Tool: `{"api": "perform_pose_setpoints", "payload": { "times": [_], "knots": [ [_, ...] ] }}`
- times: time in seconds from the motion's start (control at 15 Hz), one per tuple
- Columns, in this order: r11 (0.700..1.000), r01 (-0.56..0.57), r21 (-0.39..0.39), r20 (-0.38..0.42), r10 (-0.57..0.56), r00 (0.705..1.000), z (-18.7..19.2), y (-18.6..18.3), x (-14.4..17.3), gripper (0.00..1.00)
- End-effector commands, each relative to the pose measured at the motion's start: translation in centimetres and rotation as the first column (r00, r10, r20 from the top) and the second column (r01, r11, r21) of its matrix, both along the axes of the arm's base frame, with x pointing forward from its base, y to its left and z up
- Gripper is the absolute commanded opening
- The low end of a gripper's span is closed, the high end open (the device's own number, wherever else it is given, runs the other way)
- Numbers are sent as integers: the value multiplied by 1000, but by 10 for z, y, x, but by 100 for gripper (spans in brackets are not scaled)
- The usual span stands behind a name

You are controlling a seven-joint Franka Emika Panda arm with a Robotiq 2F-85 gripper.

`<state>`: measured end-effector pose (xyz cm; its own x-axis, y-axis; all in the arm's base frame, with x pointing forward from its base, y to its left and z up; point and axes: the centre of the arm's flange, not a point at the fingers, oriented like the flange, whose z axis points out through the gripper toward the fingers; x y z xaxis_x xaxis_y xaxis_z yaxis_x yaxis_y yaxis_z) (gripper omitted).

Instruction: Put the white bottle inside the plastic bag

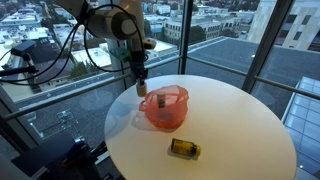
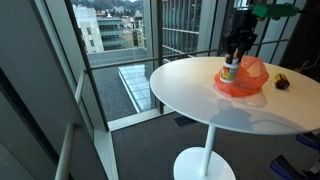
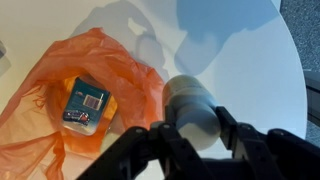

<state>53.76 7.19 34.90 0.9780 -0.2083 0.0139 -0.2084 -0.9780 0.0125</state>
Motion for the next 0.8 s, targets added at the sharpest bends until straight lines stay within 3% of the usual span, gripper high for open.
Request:
{"api": "perform_pose_setpoints", "payload": {
  "times": [0.0, 0.4, 0.73],
  "knots": [
    [999, 46, 5, 11, -46, 999, 48, -25, 10, 19],
    [990, 144, -3, 41, -144, 989, 95, -70, 18, 19],
    [977, 214, -17, 32, -213, 977, 85, -106, 17, 19]
  ]
}}
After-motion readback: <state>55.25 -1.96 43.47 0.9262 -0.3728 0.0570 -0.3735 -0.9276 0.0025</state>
